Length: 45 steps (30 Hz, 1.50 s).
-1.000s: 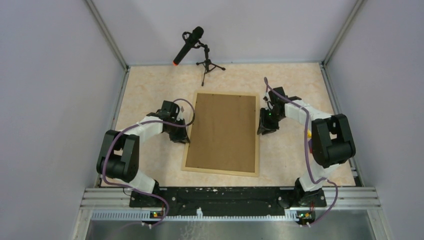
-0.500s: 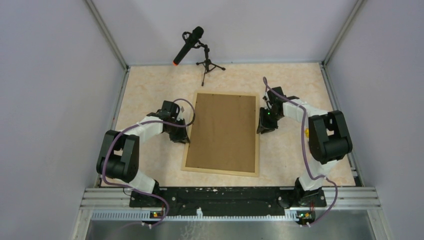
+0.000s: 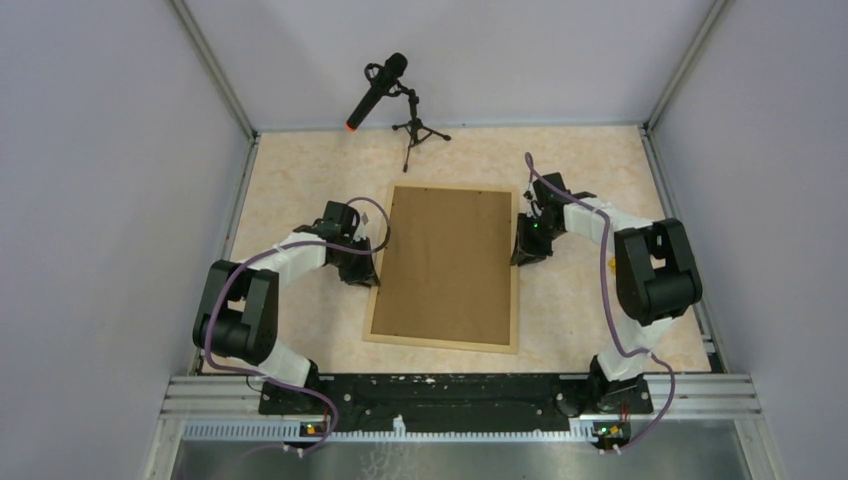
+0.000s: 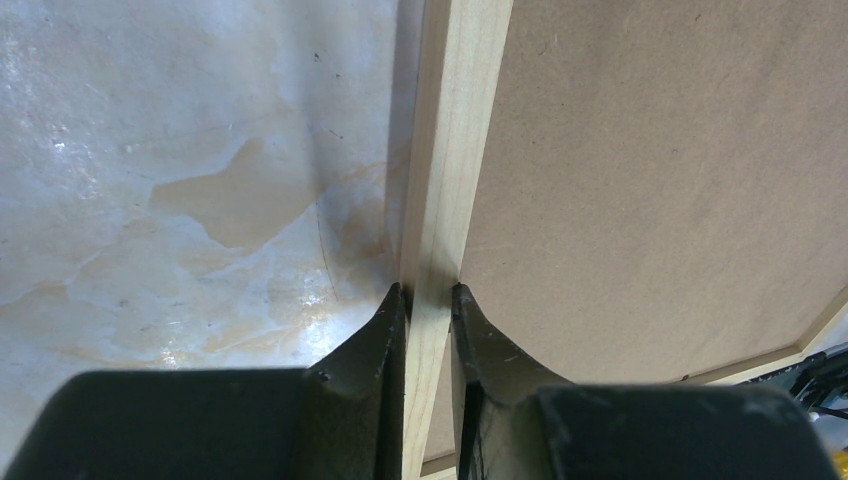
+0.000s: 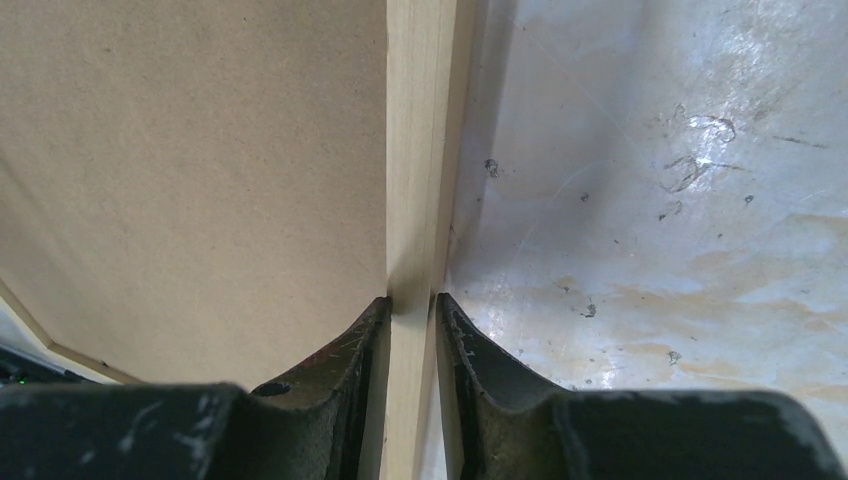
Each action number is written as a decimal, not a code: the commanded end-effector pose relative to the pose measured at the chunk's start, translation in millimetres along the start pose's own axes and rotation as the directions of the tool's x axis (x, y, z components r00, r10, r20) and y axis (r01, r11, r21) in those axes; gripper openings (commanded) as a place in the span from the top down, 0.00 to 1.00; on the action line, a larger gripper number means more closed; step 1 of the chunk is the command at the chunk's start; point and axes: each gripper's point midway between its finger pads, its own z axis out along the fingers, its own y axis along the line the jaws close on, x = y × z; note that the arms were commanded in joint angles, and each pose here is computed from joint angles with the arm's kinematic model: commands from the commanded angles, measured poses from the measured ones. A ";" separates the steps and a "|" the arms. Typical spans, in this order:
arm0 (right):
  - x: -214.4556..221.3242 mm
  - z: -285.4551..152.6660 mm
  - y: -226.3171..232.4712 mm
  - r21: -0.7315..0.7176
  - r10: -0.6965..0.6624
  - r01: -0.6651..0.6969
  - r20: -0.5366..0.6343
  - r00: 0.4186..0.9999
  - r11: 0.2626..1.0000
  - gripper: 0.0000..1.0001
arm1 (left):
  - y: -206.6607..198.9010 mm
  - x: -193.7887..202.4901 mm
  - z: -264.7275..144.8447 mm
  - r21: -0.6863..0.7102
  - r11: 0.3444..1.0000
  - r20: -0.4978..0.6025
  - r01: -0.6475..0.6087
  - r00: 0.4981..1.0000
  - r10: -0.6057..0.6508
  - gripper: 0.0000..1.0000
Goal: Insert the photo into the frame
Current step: Install the photo frame at the center of the board.
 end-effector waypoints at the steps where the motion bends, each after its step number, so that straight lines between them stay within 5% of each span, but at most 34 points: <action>1: -1.1 8.5 0.0 0.021 -0.013 0.013 0.001 1.000 1.000 0.77 | 16.0 16.2 2.8 -0.070 0.998 -0.045 0.004 0.999 -0.007 1.00; 14: 14.5 9.9 -6.8 0.055 0.018 -0.018 -0.001 1.000 0.998 0.78 | 15.6 15.8 2.2 -0.069 0.998 -0.041 0.004 0.999 -0.007 1.00; 29: 56.8 55.9 -24.8 0.273 0.126 -0.122 0.004 0.992 0.954 0.78 | 13.5 17.0 3.1 -0.061 0.998 -0.047 0.001 0.999 -0.003 1.00; 34: 74.0 78.0 9.6 0.123 0.144 -0.132 -0.093 0.985 0.984 0.76 | 13.4 17.7 2.8 -0.067 0.998 -0.045 -0.005 0.999 0.002 1.00; 36: 64.2 67.5 21.3 0.089 0.117 -0.109 -0.088 0.989 0.990 0.74 | 13.8 18.4 2.6 -0.072 0.997 -0.046 -0.008 0.999 0.004 1.00; 41: 6.1 -11.8 50.8 -0.089 0.030 -0.025 0.060 0.998 0.996 0.38 | 14.7 17.9 2.3 -0.082 0.997 -0.043 -0.005 0.999 0.001 1.00; 45: 24.7 -38.4 12.8 0.042 -0.023 0.021 0.037 0.999 0.999 0.38 | 16.6 16.5 1.1 -0.096 0.995 -0.034 0.007 0.999 -0.010 1.00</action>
